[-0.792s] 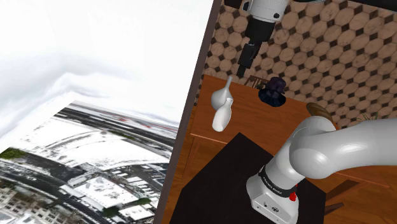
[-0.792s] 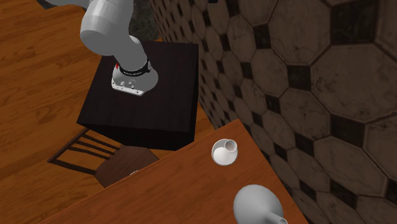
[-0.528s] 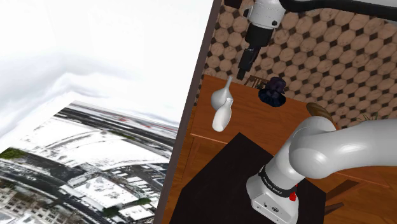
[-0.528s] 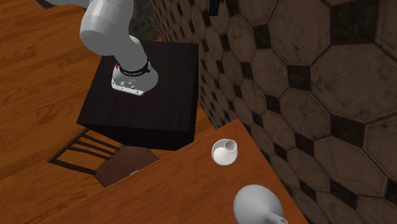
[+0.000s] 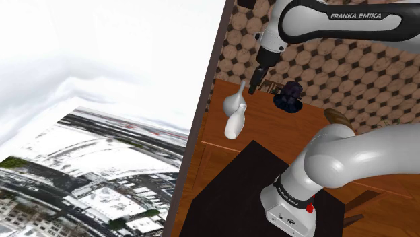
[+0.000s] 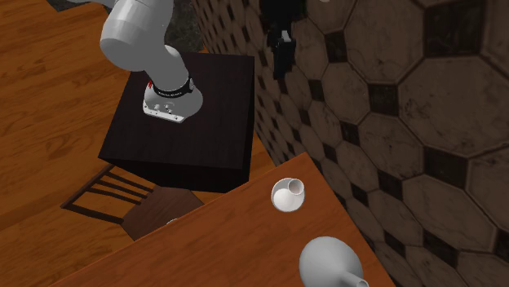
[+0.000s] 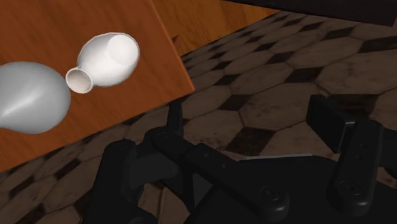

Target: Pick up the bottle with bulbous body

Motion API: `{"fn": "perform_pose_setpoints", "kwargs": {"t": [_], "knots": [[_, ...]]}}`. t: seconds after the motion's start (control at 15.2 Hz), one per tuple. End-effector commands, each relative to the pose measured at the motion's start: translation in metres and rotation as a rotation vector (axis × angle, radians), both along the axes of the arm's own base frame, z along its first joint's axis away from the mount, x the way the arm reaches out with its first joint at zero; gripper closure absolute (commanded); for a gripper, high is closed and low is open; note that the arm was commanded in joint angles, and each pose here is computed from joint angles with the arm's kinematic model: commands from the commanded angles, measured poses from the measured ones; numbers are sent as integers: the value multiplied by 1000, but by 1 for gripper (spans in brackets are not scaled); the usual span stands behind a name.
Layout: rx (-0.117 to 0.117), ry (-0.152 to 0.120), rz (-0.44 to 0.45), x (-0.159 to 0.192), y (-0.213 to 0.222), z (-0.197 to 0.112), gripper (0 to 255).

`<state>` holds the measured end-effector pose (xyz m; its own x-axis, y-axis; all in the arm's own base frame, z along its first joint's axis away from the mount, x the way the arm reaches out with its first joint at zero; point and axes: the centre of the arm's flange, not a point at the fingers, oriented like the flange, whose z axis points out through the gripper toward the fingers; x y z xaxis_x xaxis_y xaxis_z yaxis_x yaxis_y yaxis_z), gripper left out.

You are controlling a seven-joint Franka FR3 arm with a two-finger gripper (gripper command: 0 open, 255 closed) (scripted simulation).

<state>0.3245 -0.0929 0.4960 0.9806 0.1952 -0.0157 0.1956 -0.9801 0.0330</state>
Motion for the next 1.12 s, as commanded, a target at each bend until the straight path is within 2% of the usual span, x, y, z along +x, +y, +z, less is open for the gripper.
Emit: {"fn": "perform_pose_setpoints", "kwargs": {"t": [0.0,1.06], "knots": [[4,-9,3,5,-21,-17,0],[39,-58,22,43,-173,-161,0]]}}
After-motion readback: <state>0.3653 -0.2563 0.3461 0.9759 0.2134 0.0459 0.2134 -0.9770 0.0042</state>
